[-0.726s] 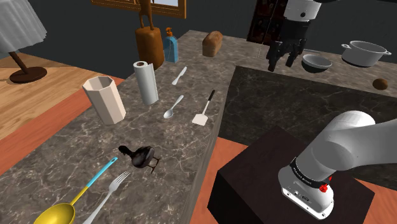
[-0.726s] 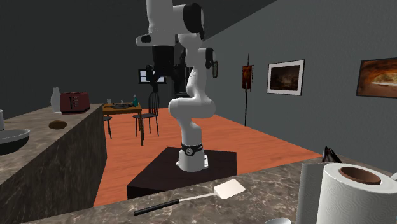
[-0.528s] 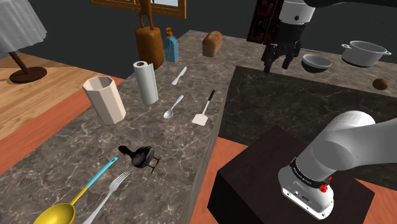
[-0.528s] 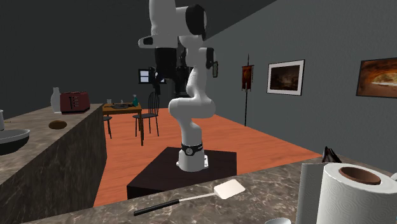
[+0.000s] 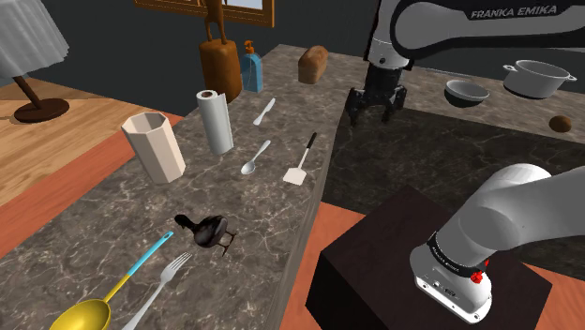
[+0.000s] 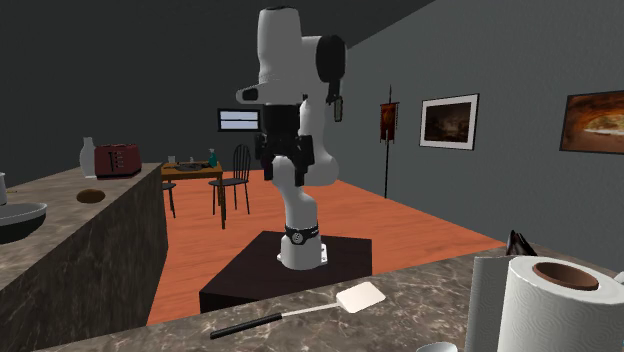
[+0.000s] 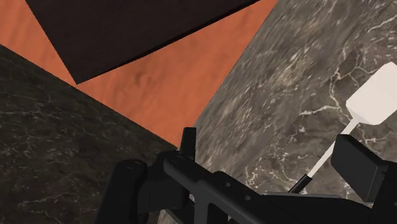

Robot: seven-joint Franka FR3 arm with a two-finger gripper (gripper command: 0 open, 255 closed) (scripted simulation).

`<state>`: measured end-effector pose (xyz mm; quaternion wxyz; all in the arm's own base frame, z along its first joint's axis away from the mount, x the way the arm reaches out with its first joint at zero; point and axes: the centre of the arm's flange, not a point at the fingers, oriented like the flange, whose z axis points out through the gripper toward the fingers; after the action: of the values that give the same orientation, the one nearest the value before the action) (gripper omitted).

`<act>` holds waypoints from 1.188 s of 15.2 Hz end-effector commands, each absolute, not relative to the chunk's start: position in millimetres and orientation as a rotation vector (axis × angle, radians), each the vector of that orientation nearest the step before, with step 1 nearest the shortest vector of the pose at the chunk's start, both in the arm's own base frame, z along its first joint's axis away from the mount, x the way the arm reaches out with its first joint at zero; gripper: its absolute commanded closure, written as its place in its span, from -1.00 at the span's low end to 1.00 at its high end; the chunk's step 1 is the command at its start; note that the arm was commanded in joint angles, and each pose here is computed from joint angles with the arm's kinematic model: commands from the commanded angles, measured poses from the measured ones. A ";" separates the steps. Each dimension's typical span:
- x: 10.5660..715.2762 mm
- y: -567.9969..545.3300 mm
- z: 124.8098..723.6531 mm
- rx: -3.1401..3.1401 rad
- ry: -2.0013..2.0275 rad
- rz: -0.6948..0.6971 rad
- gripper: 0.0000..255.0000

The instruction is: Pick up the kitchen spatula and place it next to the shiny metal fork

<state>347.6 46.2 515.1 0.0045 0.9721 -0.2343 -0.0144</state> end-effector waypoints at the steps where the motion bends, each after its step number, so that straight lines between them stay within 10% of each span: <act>1: 360.1 62.4 499.0 3.018 -0.835 -0.025 -1.00; 18: 491.5 134.8 367.9 2.722 -1.501 0.091 -1.00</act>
<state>487.5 133.7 372.5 0.0162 0.8774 -0.4786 0.0283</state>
